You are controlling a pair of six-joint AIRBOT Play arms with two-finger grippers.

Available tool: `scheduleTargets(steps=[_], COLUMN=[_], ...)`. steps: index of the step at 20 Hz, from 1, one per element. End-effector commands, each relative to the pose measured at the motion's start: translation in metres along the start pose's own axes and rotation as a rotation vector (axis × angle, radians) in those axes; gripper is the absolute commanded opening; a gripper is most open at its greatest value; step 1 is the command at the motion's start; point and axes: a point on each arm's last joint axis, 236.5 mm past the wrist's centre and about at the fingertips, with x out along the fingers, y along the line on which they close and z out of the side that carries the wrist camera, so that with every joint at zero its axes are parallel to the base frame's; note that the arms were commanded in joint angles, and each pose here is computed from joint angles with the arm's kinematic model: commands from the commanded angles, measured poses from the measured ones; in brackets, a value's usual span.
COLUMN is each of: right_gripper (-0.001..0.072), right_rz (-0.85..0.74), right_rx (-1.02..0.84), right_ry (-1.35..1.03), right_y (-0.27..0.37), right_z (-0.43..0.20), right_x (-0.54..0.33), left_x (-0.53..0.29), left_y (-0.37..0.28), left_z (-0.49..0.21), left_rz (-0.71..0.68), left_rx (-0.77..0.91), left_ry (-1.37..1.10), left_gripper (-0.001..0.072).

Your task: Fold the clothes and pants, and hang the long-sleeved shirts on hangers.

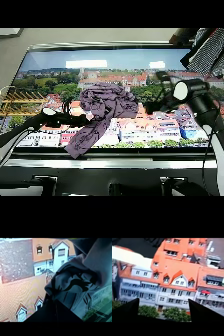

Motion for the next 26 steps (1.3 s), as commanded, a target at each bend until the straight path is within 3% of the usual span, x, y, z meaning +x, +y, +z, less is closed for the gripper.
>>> scheduleTargets(steps=[1, 3, 5, 12, 13, 14, 15, 16, 20, 23, 26], right_gripper=[0.0699, 0.0696, 0.0695, 0.0676, 0.0637, 0.0459, 0.0127, 0.0039, 0.0037, 0.0037, 0.0038], right_rz=[0.042, 0.43, 0.632, 0.622, 0.612, 0.605, 0.616, 0.626, 0.652, 0.638, 0.549], right_rx=[0.404, 0.509, 0.55, 0.495, 0.496, 0.511, 0.508, 0.503, 0.441, 0.318, 0.22], right_ry=[-0.141, -0.013, 0.054, 0.188, 0.182, 0.178, 0.177, 0.166, -0.118, -0.466, -0.799], right_y=[-0.046, -0.007, 0.01, 0.068, 0.073, 0.076, 0.079, 0.08, 0.064, 0.054, 0.042], right_z=[0.048, 0.057, 0.063, 0.037, 0.037, 0.039, 0.04, 0.045, 0.121, 0.174, 0.177], right_x=[0.013, 0.048, 0.077, 0.16, 0.164, 0.166, 0.163, 0.154, 0.037, -0.114, -0.269], left_x=[-0.007, -0.009, -0.01, -0.01, -0.01, -0.01, -0.012, -0.017, -0.113, -0.259, -0.418], left_y=[-0.004, -0.007, -0.008, -0.009, -0.009, -0.01, -0.012, -0.017, -0.088, -0.171, -0.258], left_z=[0.002, 0.002, 0.003, 0.001, 0.001, 0.001, 0.002, 0.008, 0.099, 0.155, 0.144], left_rz=[-0.014, -0.018, -0.019, -0.022, -0.023, -0.025, -0.03, -0.039, -0.043, 0.08, 0.195], left_rx=[0.004, 0.01, 0.012, 0.012, 0.012, 0.012, 0.007, 0.008, 0.204, 0.436, 0.601], left_ry=[-0.005, -0.009, -0.012, -0.006, -0.005, -0.002, -0.002, -0.013, -0.291, -0.627, -1.003], left_gripper=[0.003, 0.0029, 0.0029, 0.0029, 0.0028, 0.0028, 0.0026, 0.0025, 0.0024, 0.0024, 0.0024])
